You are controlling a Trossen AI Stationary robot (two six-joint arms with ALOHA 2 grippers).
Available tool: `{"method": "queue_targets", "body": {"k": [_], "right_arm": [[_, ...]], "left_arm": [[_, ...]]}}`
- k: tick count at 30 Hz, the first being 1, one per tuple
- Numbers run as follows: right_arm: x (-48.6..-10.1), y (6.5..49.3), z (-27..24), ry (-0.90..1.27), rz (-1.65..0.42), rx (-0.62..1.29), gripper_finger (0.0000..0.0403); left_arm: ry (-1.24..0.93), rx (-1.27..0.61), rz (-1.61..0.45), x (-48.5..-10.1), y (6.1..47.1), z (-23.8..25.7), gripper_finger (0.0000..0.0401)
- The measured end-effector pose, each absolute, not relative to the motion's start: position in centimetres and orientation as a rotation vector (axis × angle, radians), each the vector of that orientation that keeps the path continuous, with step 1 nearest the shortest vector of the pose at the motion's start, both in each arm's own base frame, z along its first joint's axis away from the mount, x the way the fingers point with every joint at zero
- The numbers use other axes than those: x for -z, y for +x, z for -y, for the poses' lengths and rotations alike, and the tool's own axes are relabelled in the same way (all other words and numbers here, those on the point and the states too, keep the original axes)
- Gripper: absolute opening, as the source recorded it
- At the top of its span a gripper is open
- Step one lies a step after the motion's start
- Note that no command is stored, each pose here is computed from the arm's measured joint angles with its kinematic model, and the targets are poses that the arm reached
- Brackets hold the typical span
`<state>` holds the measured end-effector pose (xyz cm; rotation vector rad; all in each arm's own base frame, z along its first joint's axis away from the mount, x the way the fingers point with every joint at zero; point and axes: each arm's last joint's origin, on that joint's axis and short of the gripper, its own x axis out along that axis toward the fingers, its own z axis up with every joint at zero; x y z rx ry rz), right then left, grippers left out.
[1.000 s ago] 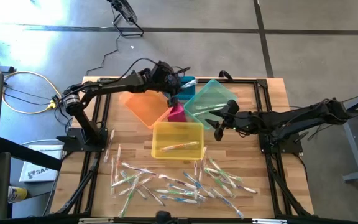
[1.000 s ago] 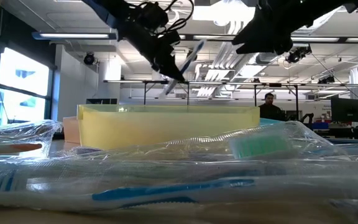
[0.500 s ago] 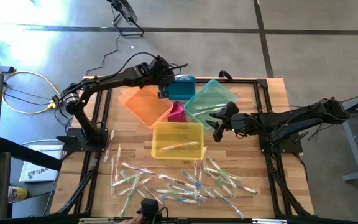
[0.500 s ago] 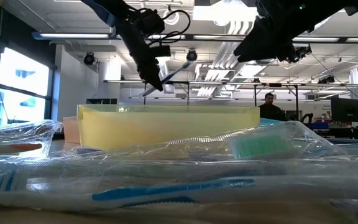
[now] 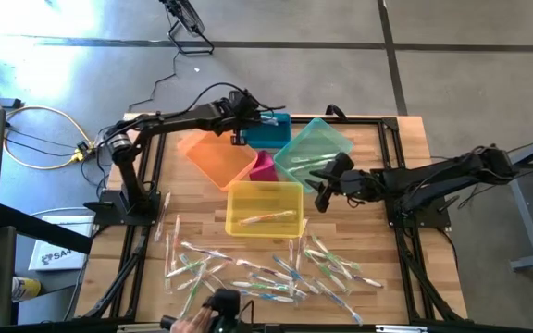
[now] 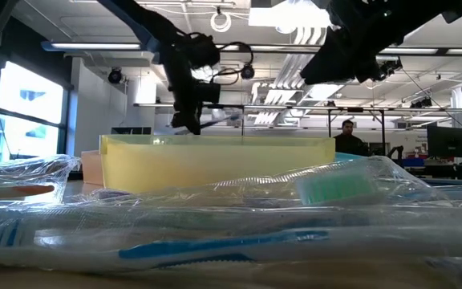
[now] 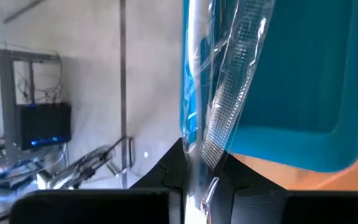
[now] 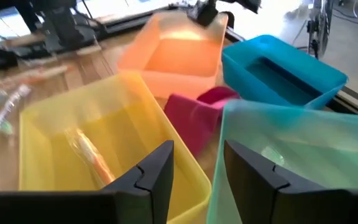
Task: Pick & Place Toothbrushes
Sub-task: Put the blue toothbrush into the blue bin
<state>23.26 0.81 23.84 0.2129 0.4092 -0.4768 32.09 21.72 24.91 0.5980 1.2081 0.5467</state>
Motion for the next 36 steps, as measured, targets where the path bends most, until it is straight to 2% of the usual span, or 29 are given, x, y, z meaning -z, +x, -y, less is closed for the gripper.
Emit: {"method": "queue_targets", "body": {"k": [8,12,19,27,36], "right_arm": [[-23.9,23.3,-0.8,0.212,-0.404,0.476,0.0132],[-23.9,23.3,-0.8,0.212,-0.405,0.476,0.0132],[-23.9,23.3,-0.8,0.212,-0.405,0.478,0.0133],[-23.9,23.3,-0.8,0.211,-0.405,0.478,0.0133],[-23.9,23.3,-0.8,0.211,-0.405,0.478,0.0133]], "left_arm": [[0.653,-0.494,-1.288,-22.3,33.0,-22.4,0.0028],[0.685,-0.563,-1.304,-21.7,33.4,-22.8,0.0028],[0.777,-0.593,-1.375,-20.9,33.7,-23.3,0.0028],[0.805,-0.623,-1.359,-21.2,33.9,-23.4,0.0030],[0.829,-0.623,-1.335,-21.4,34.3,-23.3,0.0086]]}}
